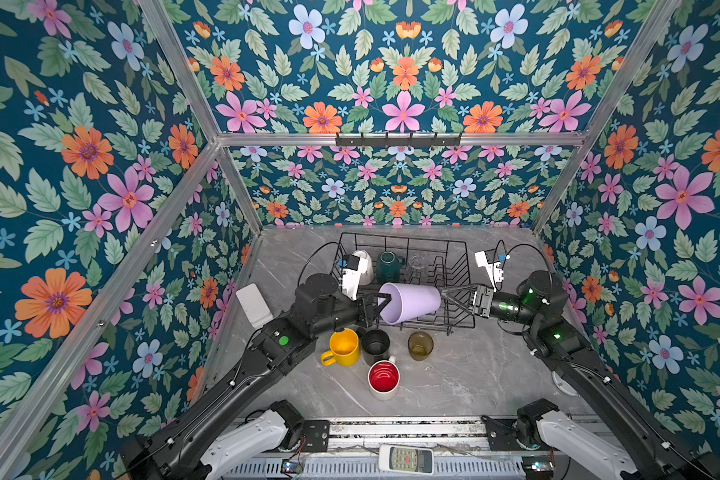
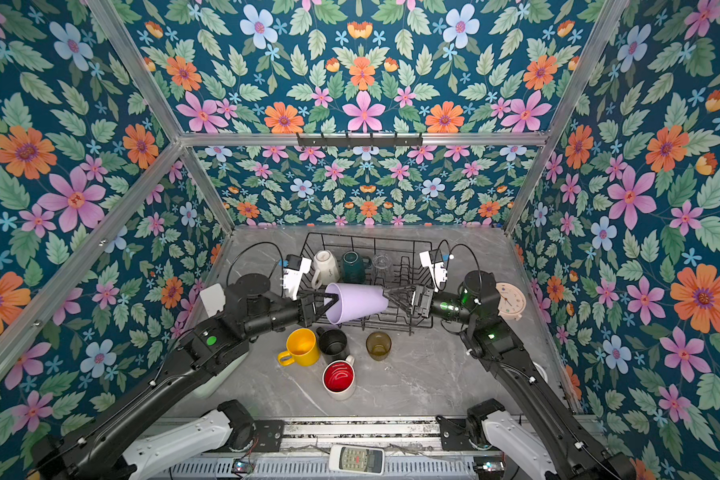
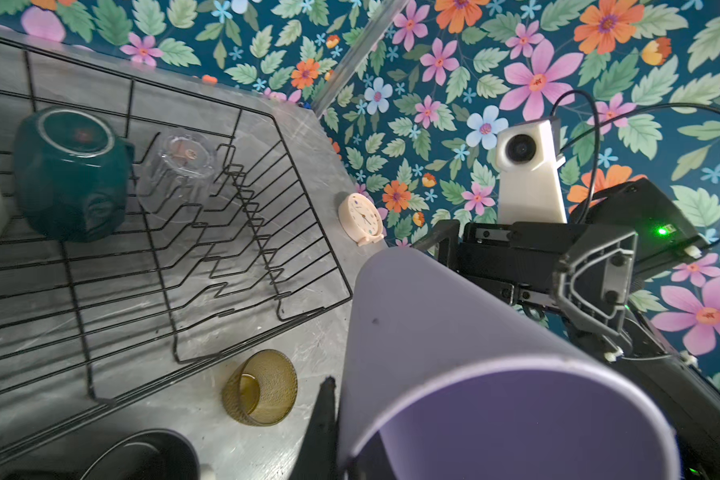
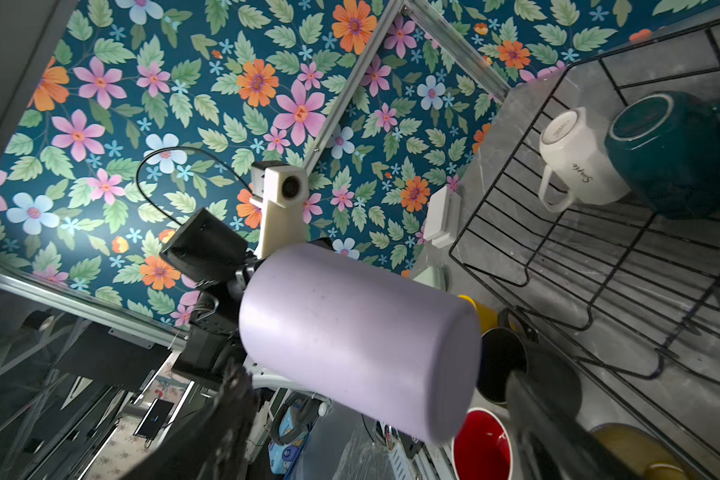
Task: Load the cups into the dish rack
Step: 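Carry the lavender cup toward the right gripper while the right gripper reaches toward it, then close the right gripper on the cup's base while the left gripper holds it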
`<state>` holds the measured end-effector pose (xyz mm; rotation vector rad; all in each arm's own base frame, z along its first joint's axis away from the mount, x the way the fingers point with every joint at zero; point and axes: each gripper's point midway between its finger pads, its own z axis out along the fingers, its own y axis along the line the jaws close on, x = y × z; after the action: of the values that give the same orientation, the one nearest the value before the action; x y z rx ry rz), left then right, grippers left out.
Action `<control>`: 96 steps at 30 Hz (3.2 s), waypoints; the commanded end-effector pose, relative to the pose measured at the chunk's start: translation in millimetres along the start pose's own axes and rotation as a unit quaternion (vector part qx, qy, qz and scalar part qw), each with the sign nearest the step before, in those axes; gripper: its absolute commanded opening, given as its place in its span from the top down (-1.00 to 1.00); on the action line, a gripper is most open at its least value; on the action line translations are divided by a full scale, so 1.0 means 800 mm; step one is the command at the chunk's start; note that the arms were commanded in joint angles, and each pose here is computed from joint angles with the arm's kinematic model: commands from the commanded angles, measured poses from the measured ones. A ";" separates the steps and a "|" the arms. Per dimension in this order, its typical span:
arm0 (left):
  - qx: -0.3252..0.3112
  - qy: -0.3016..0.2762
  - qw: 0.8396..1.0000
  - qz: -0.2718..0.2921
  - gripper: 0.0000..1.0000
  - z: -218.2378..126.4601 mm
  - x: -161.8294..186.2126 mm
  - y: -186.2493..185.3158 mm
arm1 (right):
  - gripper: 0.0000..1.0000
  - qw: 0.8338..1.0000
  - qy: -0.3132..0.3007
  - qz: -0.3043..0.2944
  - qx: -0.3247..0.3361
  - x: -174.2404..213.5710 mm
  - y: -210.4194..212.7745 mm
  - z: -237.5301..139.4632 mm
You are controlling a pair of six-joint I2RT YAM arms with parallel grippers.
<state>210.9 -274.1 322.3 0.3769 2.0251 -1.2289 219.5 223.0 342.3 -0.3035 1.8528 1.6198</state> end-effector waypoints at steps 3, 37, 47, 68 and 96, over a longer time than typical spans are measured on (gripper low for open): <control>0.090 -0.010 0.995 0.034 1.00 0.007 -0.018 -0.031 | -0.89 1.000 -0.002 -0.012 -0.016 0.004 0.008 -0.009; 0.242 0.018 0.970 -0.018 1.00 0.013 -0.020 -0.004 | -0.98 0.997 0.045 -0.011 -0.057 0.005 0.008 0.002; 0.250 0.021 0.968 -0.022 1.00 0.020 -0.021 -0.003 | -0.97 0.994 0.076 -0.014 -0.076 0.020 0.015 0.027; 0.259 0.035 0.965 -0.034 1.00 0.028 -0.014 0.000 | -0.88 0.991 0.091 0.000 -0.095 0.023 0.016 0.056; 0.268 0.049 0.961 -0.042 1.00 0.031 -0.005 -0.001 | 0.17 0.990 0.108 0.007 -0.085 0.034 0.008 0.065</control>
<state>225.2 -294.9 313.6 0.5952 1.8091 -1.8499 205.5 280.3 331.1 -0.5883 1.8784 1.8559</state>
